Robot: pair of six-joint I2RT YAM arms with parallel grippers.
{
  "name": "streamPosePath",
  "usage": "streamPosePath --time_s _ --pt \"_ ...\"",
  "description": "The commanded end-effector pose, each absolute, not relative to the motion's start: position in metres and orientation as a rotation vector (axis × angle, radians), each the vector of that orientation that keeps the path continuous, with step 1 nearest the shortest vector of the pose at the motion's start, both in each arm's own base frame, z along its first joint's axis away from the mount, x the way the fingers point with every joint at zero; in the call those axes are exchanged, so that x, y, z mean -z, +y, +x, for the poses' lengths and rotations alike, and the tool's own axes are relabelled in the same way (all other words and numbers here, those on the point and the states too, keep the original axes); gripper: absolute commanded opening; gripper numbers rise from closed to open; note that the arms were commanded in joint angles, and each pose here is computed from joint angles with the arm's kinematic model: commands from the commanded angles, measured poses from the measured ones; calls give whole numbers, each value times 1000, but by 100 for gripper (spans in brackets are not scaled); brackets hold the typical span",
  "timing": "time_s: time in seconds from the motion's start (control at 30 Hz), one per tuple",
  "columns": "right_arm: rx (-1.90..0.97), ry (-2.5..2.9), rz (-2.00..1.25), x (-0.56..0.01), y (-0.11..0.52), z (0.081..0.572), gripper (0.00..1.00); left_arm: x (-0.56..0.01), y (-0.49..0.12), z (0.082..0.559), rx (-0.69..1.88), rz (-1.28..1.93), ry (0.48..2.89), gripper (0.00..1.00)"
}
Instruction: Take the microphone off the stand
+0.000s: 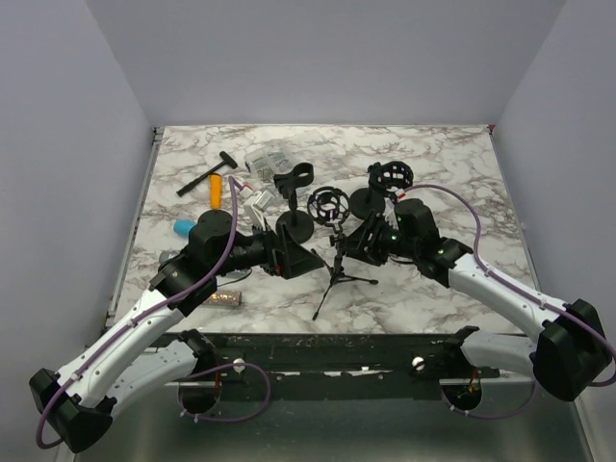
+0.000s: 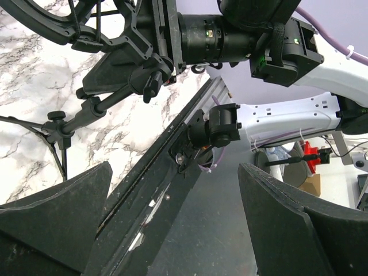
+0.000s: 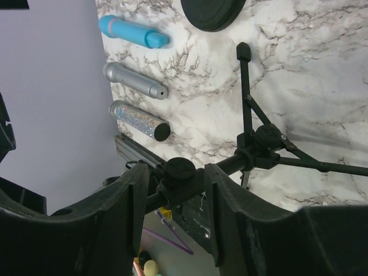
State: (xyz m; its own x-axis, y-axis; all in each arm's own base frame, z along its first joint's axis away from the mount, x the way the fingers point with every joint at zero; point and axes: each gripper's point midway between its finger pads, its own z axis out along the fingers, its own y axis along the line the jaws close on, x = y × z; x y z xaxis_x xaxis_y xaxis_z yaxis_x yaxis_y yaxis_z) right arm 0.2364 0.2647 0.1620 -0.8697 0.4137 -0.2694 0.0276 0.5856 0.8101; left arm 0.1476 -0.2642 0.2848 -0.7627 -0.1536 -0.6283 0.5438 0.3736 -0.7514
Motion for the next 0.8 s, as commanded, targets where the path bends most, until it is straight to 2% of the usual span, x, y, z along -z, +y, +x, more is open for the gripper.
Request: streamPosePath --time_s 0.0,0.17,0.27,0.47,0.5,0.53,0.77 --pt "-1192 2413 381 -162 273 235 50 -282 -263 148 1417 324 2009 93" --pt "-1204 2413 407 -159 278 234 49 -283 -263 148 1417 325 2003 95" --pt "-1210 2391 428 -159 277 235 44 -283 -263 148 1415 328 2005 96" --pt "-1232 2393 451 -146 277 233 14 -283 -262 148 1408 332 2007 96" --pt "-1241 2381 445 -146 277 233 4 -283 -262 148 1408 333 2007 96" --pt "-1267 2348 437 -150 278 234 1 -284 -261 147 1410 334 2004 96" --pt "-1573 2098 253 -162 269 229 1 -284 -260 147 1407 332 2002 96"
